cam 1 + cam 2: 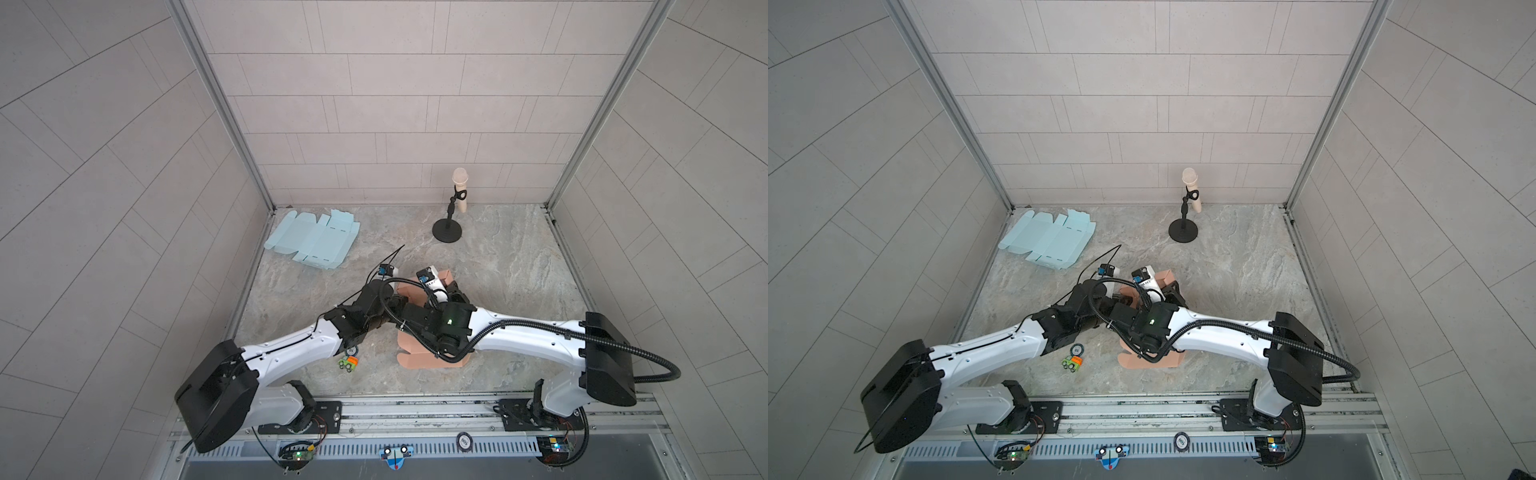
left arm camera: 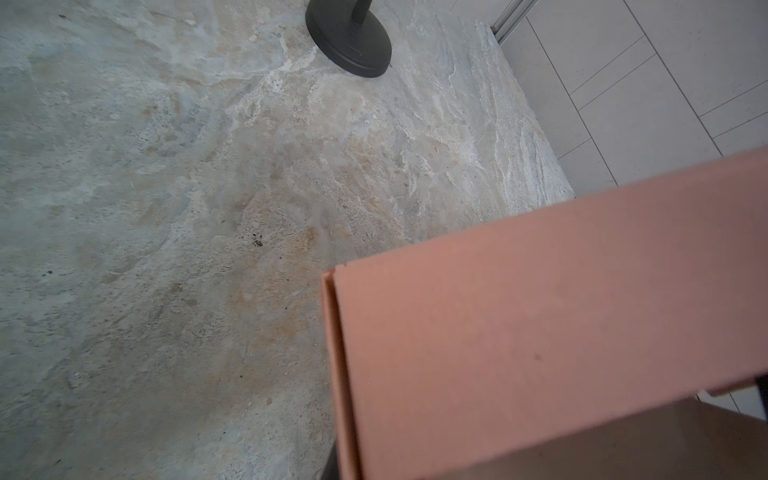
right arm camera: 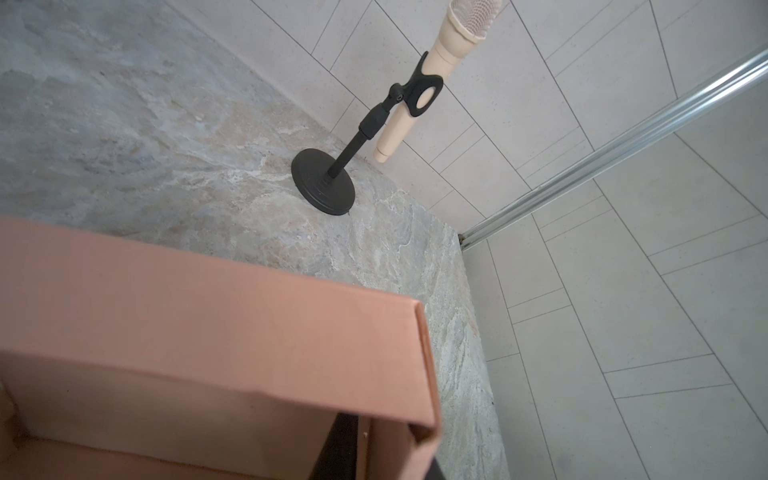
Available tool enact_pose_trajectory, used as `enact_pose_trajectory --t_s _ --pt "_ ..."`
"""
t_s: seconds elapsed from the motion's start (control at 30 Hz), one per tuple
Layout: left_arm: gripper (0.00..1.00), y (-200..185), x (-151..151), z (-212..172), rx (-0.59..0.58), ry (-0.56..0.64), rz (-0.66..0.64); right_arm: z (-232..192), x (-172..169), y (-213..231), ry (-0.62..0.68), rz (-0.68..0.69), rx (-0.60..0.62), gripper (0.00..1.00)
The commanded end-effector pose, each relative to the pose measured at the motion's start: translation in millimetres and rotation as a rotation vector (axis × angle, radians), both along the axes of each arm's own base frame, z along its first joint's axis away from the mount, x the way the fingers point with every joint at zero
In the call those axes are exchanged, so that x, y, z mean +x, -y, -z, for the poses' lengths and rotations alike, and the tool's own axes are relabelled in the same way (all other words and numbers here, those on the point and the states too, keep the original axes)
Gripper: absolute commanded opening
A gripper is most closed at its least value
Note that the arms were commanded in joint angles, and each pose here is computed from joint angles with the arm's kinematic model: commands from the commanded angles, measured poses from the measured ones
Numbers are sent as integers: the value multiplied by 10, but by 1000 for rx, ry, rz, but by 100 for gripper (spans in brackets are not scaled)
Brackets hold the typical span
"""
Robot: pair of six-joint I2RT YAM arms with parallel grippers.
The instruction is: Fold the paper box
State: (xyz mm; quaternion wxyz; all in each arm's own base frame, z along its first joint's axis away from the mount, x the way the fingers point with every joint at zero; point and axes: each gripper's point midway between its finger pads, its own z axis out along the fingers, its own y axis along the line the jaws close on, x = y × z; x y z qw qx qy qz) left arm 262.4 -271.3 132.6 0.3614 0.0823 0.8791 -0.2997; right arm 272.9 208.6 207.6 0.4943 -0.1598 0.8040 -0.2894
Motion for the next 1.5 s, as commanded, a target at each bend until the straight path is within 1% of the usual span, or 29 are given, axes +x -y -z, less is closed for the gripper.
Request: enact_pose_trajectory --t_s 0.0,0.1,0.3,0.43,0.6,0.7,0.8,0.87,0.93,1.0,1.07,1.2,1.27,1.4,1.47 --pt "8 217 -57 -251 -83 64 81 -13 -56 -78 10 -24 18 27" --pt "8 216 -30 -226 -74 65 72 -29 -83 -58 20 -26 49 33" --pt "8 245 23 -183 -59 60 64 -81 -137 -61 27 -42 98 43" --pt "8 234 60 -155 -46 59 57 -131 -201 -107 23 -70 142 55" --pt "7 160 128 -105 -26 74 44 -132 -301 -196 -26 -137 241 69" --pt "7 138 160 -107 8 119 58 -242 -417 -348 -42 -228 332 75" --pt "7 134 168 -114 43 179 90 -389 -548 -485 -79 -349 497 77" --pt "7 138 165 -115 58 210 112 -534 -607 -470 -77 -398 600 79" --pt "8 166 145 -93 71 236 144 -682 -624 -379 -57 -423 667 81" --pt "8 221 106 -63 95 259 185 -762 -609 -266 -63 -432 726 82" --pt "8 292 56 -27 122 280 226 -771 -551 -150 -100 -430 811 83" --pt "9 391 6 61 129 286 263 -668 -413 -7 -143 -409 960 83" --pt "9 438 0 132 143 282 277 -569 -360 22 -164 -399 976 83" --pt "9 513 -24 269 185 277 303 -229 -291 21 -249 -356 882 84" --pt "9 533 -34 338 203 272 313 -74 -289 -47 -293 -367 872 84"
